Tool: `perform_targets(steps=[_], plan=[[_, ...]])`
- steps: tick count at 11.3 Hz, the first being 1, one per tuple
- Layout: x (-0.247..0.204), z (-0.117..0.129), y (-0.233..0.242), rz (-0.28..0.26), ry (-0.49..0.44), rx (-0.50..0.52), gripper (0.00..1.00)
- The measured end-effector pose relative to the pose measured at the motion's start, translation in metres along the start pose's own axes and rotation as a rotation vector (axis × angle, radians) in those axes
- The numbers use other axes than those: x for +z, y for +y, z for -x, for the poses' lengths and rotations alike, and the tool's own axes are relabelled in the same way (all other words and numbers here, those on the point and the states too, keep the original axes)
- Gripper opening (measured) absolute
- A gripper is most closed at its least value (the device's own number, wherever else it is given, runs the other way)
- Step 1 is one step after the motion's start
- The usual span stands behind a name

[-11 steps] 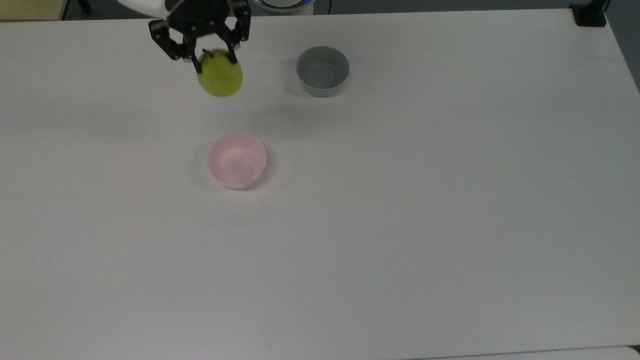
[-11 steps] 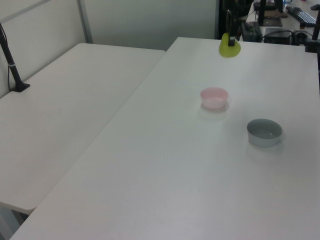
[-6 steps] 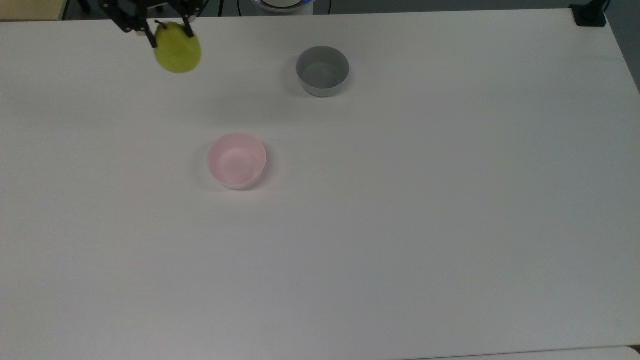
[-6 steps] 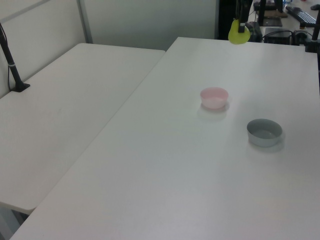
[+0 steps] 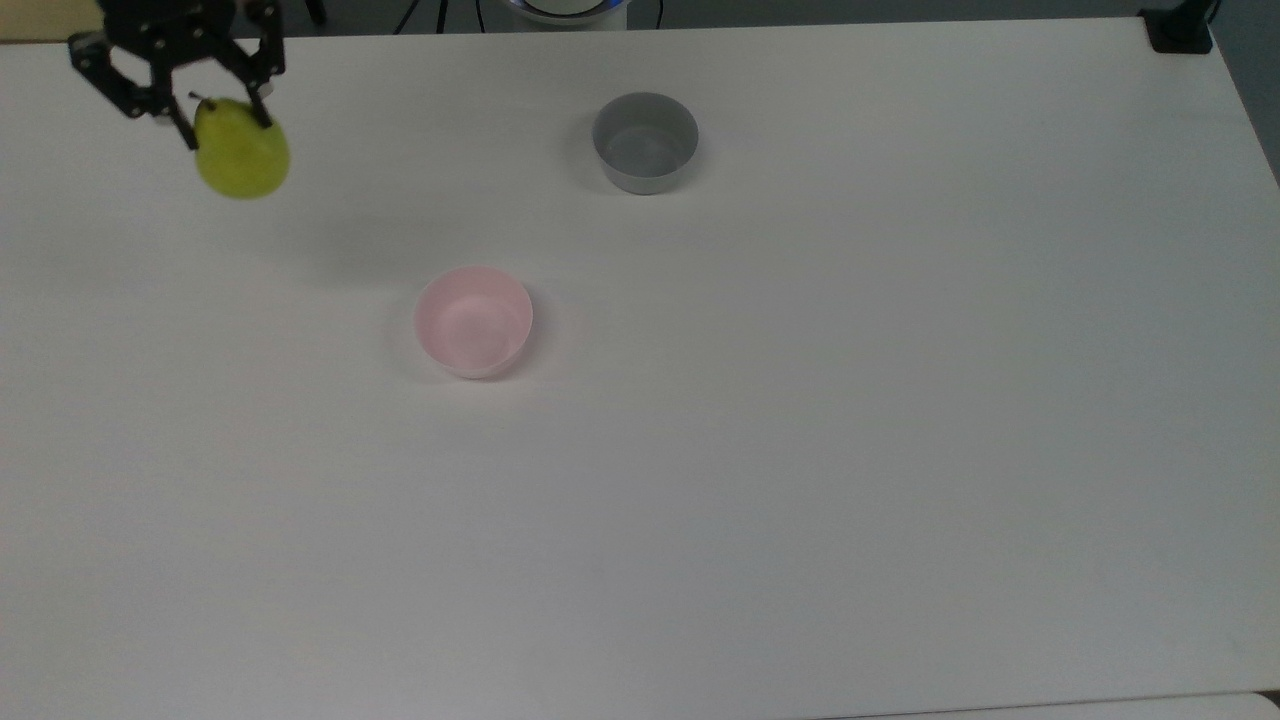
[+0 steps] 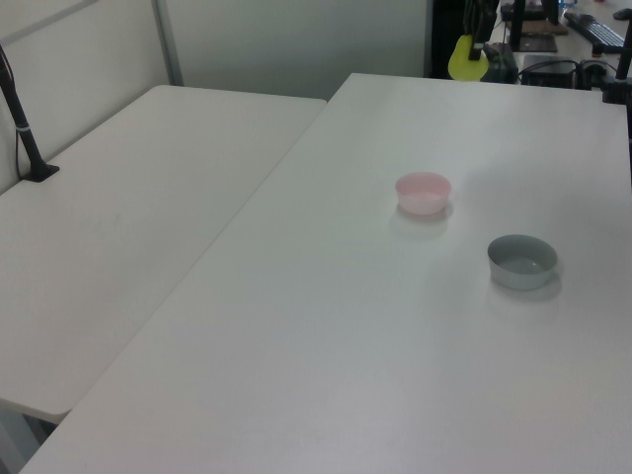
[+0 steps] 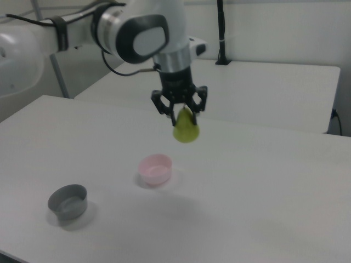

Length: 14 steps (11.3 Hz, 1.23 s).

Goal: Pick up a pear from the bowl
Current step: 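Carry the pear away from the bowls and lower it to the table, then open the gripper to release the pear on the table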

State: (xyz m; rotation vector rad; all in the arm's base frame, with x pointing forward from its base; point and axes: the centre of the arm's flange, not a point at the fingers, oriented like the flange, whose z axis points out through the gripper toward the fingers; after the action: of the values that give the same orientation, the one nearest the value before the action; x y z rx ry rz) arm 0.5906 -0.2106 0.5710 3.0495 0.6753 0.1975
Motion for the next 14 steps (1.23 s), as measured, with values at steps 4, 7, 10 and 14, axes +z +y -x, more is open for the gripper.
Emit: perform_targets(steps=[4,7,10,14], plan=[[0.056,0.017,0.064,0.017,0.087,0.15,0.55],[0.107,0.012,0.086,0.051,0.085,0.227,0.55],[0.166,0.006,0.097,0.072,0.063,0.266,0.55],[0.204,-0.002,0.104,0.075,0.036,0.262,0.55]])
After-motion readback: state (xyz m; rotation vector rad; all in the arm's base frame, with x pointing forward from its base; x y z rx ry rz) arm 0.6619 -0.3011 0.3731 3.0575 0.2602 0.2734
